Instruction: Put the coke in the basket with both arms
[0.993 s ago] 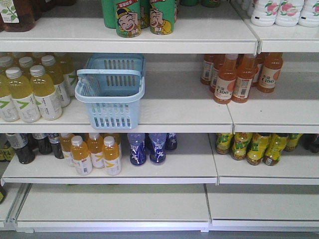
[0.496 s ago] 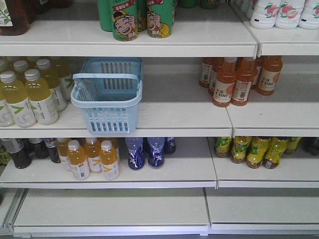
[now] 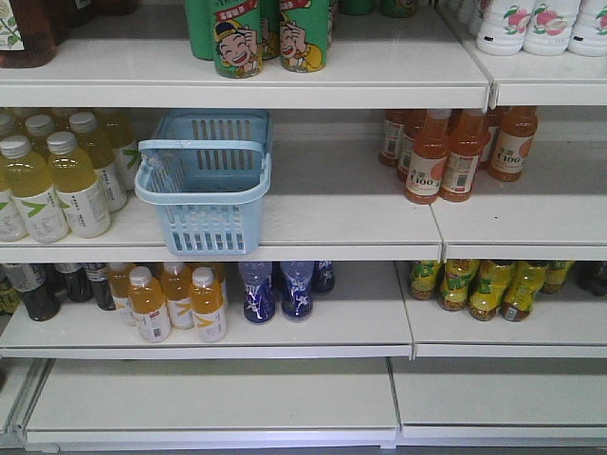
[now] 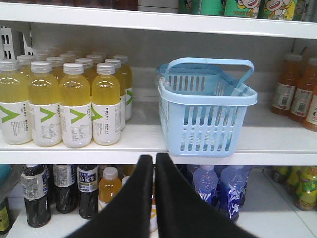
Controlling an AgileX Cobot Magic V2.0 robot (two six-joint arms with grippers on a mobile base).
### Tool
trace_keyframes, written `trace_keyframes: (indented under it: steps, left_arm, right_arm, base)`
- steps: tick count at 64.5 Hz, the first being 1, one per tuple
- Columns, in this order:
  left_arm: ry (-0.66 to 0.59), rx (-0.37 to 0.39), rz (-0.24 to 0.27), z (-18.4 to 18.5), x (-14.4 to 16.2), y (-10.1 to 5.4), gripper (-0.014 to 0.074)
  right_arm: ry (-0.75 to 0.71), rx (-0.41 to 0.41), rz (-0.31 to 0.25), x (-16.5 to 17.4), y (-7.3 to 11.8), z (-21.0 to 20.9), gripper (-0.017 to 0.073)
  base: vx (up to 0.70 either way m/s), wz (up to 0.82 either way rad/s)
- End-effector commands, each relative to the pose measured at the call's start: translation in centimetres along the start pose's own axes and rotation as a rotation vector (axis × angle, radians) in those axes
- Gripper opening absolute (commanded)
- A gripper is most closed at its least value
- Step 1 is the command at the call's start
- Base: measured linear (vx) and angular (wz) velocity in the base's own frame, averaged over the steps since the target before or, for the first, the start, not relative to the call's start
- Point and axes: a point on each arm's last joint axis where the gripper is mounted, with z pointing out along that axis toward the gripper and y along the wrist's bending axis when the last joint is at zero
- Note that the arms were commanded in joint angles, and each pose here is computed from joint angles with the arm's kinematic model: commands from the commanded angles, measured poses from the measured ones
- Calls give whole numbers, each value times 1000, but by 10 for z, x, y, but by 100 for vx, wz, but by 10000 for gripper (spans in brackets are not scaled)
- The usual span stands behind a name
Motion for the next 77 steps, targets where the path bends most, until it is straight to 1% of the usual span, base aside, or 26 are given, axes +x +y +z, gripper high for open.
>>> trace_keyframes:
  steps: [1,26,31,33,34,35,37,40,41,42,44,46,49,55,60,62,63,66,67,68,69,70,72,74,75,77]
  left_arm:
    - [-86,22,-18,-2,-7,-2,-6]
    - [-86,22,-18,-2,-7,-2,-6]
    - [-99,25,-31,-2,-8,-2,-6]
    - [-105,30,-79,-2,-9,-2,-6]
    - [-112,34,-120,-2,-10,-2,-6]
    - [-120,39,-178,-2,-11,-2,-6]
    - [-126,46,-262,-2,-11,-2,-6]
    - [-135,59,-438,-2,-13,-2,-6]
    - [-136,62,-484,-2,-13,-2,-6]
    - [-135,66,-545,-2,-13,-2,-6]
    - [-133,70,-621,-2,-13,-2,-6]
    - [-132,73,-676,-2,-13,-2,-6]
    - [-131,74,-711,-2,-13,-2,-6]
    - [-135,76,-734,-2,-13,-2,-6]
    - [-191,84,-741,-3,-18,-1,-6]
    - [-212,90,-778,-4,-20,0,-6]
    - [-224,94,-812,-4,-21,0,-6]
    - [-251,108,-956,-5,-24,2,-6]
    - [-262,118,-1042,-5,-25,2,-6]
    - [-268,123,-1102,-5,-26,3,-6]
    - [-280,133,-1195,-6,-27,4,-6]
    - [-286,140,-1257,-6,-28,5,-6]
    - [-291,159,-1402,-6,-30,5,-6]
    - [-296,184,-1516,-8,-34,5,-6]
    - [-300,196,-1550,-8,-37,5,-6]
    - [-312,230,-1599,-11,-45,3,-6]
  right_arm:
    - [-74,-13,-23,-4,2,-1,-5]
    - [-74,-13,-23,-4,2,-1,-5]
    - [-74,-13,-23,-4,2,-1,-5]
    - [-74,-13,-23,-4,2,-1,-5]
    - [-74,-13,-23,-4,2,-1,-5]
    - [-74,-13,-23,-4,2,-1,-5]
    - [-74,-13,-23,-4,2,-1,-5]
    - [-74,-13,-23,-4,2,-1,-5]
    - [-74,-13,-23,-4,2,-1,-5]
    - [-74,-13,-23,-4,2,-1,-5]
    - [-74,-13,-23,-4,2,-1,-5]
    - [-74,-13,-23,-4,2,-1,-5]
    - [-74,-13,-23,-4,2,-1,-5]
    - [-74,-13,-23,-4,2,-1,-5]
    - [-74,-13,-23,-4,2,-1,-5]
    - [-74,-13,-23,-4,2,-1,-5]
    - [-74,-13,-23,-4,2,-1,-5]
    - [-74,-13,-23,-4,2,-1,-5]
    - [-74,-13,-23,-4,2,-1,-5]
    - [-74,-13,-23,-4,2,-1,-5]
    - [-74,-13,-23,-4,2,-1,-5]
    - [-74,-13,-23,-4,2,-1,-5]
    - [-74,-13,-23,-4,2,-1,-5]
    - [-74,-13,-23,-4,2,-1,-5]
    - [-74,-13,-23,-4,2,-1,-5]
    - [-74,-13,-23,-4,2,-1,-5]
  base:
    - [0,0]
    - [0,0]
    - [0,0]
    - [0,0]
    - [0,0]
    - [0,0]
    - [0,0]
    - [0,0]
    - [0,0]
    - [0,0]
    - [0,0]
    - [0,0]
    - [0,0]
    - [0,0]
    - [0,0]
    - [0,0]
    - [0,0]
    - [0,0]
    - [0,0]
    - [0,0]
    - [0,0]
    - [0,0]
    - [0,0]
    - [0,0]
    - [0,0]
    - [0,0]
